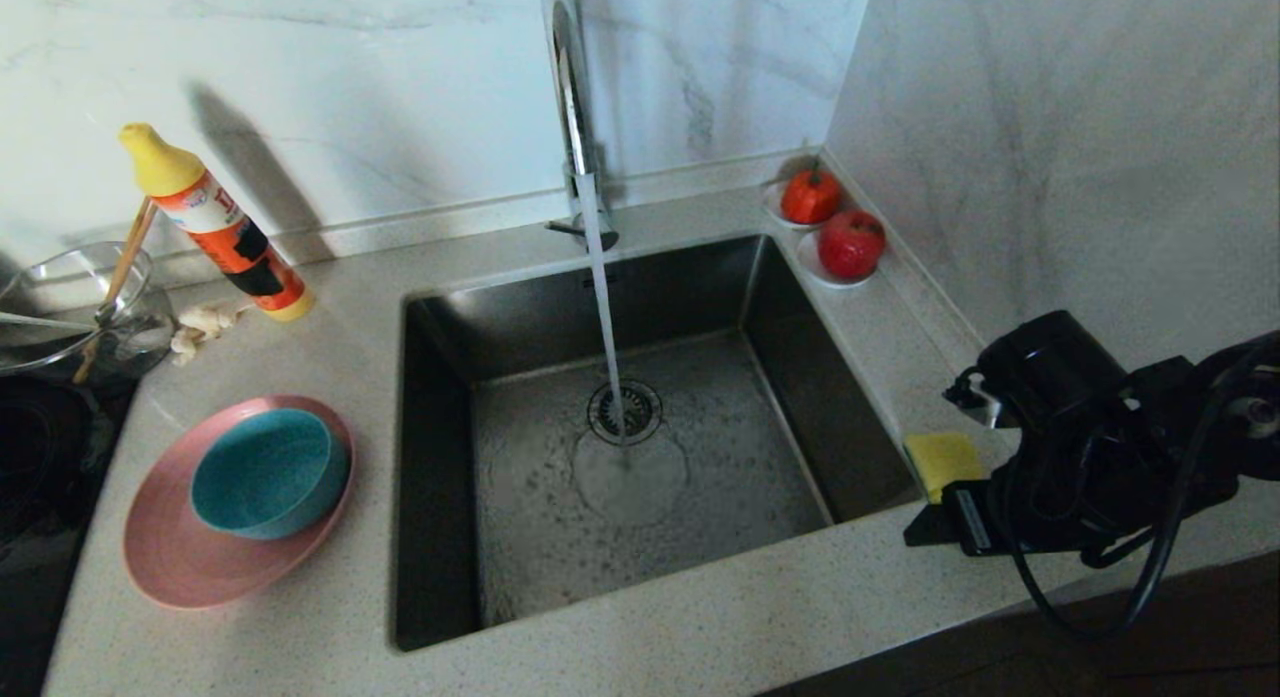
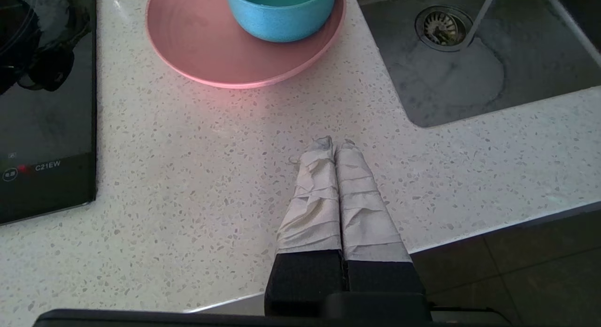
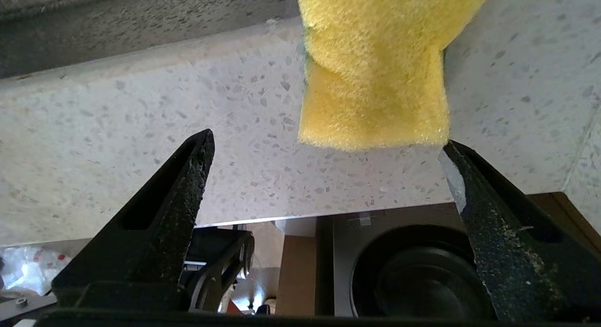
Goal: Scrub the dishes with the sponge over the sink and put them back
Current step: Pick up a bowl and the sponge
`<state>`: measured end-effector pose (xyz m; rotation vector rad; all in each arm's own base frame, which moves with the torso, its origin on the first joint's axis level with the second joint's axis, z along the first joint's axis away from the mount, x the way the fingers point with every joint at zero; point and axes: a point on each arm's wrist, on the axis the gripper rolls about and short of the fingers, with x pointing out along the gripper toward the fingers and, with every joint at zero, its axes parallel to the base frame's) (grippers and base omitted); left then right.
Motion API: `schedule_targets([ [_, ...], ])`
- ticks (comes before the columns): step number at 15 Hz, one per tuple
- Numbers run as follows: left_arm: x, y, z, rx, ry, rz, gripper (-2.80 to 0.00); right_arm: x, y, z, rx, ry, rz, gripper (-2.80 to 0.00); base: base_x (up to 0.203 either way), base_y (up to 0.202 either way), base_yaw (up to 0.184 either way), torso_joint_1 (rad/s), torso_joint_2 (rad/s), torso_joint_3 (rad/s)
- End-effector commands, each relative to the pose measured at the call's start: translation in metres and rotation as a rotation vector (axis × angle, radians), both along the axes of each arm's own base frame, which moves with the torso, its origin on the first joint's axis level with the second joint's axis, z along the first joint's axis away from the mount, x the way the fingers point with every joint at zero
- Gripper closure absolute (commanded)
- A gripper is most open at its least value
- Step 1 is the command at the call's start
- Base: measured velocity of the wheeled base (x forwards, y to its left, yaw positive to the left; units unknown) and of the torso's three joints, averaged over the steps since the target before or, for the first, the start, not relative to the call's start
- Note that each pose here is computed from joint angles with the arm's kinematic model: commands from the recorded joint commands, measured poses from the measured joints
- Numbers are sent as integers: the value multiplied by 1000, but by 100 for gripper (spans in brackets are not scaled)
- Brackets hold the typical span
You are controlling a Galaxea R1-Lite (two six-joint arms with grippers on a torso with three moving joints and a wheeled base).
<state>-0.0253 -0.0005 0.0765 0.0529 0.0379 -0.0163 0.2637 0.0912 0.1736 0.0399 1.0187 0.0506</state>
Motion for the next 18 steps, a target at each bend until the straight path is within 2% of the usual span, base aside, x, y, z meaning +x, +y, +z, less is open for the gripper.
schedule_targets([
  [1, 0, 0, 0, 0, 0, 0, 0, 1, 0, -4, -6, 15, -1, -280, 0, 0, 0, 0, 0, 0],
  [8, 0, 0, 0, 0, 0, 0, 0, 3, 1, -7, -26, 23, 19, -280, 0, 0, 0, 0, 0, 0],
  [15, 0, 0, 0, 0, 0, 0, 0, 19, -1, -5, -13, -73, 30, -280, 0, 0, 0, 0, 0, 0],
  [18, 0, 0, 0, 0, 0, 1, 0, 18, -1, -5, -13, -74, 31, -280, 0, 0, 0, 0, 0, 0],
])
